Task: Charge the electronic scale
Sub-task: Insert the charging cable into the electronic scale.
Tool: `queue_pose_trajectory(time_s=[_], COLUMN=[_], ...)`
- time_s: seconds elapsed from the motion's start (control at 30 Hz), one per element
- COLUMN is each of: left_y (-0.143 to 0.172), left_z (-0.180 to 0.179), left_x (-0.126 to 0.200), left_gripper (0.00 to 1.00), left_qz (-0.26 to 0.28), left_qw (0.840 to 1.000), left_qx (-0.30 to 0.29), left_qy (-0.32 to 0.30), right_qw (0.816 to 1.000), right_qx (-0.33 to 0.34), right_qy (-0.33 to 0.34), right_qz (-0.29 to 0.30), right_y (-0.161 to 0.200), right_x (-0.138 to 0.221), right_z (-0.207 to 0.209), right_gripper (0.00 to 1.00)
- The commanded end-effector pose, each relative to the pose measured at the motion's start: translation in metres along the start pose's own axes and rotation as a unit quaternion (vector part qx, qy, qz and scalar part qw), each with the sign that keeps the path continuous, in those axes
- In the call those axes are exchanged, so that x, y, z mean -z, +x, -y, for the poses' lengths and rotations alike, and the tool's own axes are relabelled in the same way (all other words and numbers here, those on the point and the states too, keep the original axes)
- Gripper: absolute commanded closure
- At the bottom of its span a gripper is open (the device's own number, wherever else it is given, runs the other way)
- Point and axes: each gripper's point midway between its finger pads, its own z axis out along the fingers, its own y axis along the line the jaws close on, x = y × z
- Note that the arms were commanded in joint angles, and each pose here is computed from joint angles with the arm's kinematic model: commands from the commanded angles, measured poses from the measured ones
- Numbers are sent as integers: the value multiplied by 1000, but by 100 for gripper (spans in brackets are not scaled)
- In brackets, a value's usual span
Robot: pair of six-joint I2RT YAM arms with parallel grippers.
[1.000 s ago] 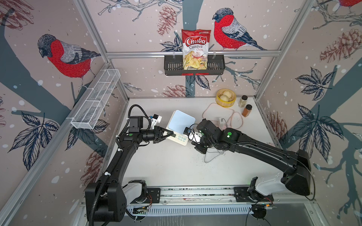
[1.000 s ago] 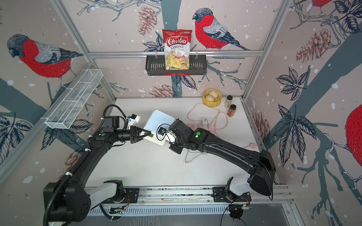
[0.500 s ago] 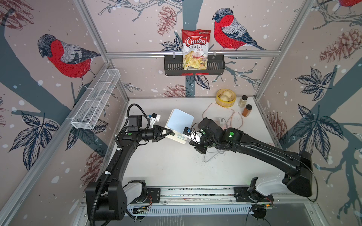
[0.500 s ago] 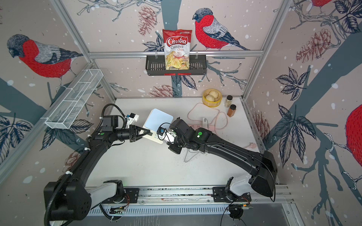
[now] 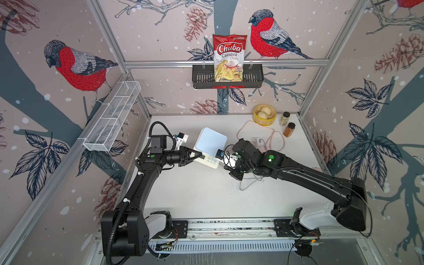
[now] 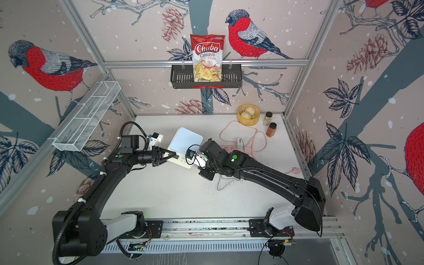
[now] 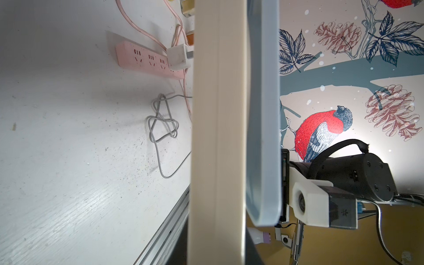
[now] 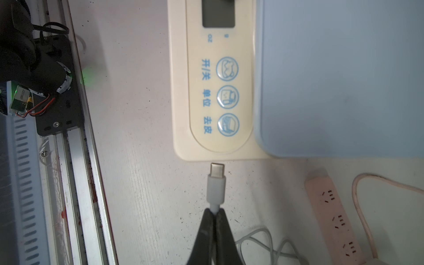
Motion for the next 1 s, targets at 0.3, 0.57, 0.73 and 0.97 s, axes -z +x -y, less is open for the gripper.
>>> queue_pose_trajectory(time_s=[0.3,0.57,0.73,0.97], left_y=[-2,-1,-1,0], left_z=[14,13,13,14], left_x=[1,1,1,0], left_gripper=[100,100,100,100], left_qz=[-5,-6,-5,-6], left_qw=[999,999,999,999], left_qx=[-35,-33,-34,-33], left_qy=[27,27,26,26], right_qw=[1000,1000,1000,1000], right_qx=[2,-2,0,3], right_qy=[1,3,0,-4], right_qz=[-8,3,6,5], right_y=[1,-5,-7,-9], right_x=[-3,1,1,-2], right_z=[3,6,5,4], right_gripper=[100,100,100,100])
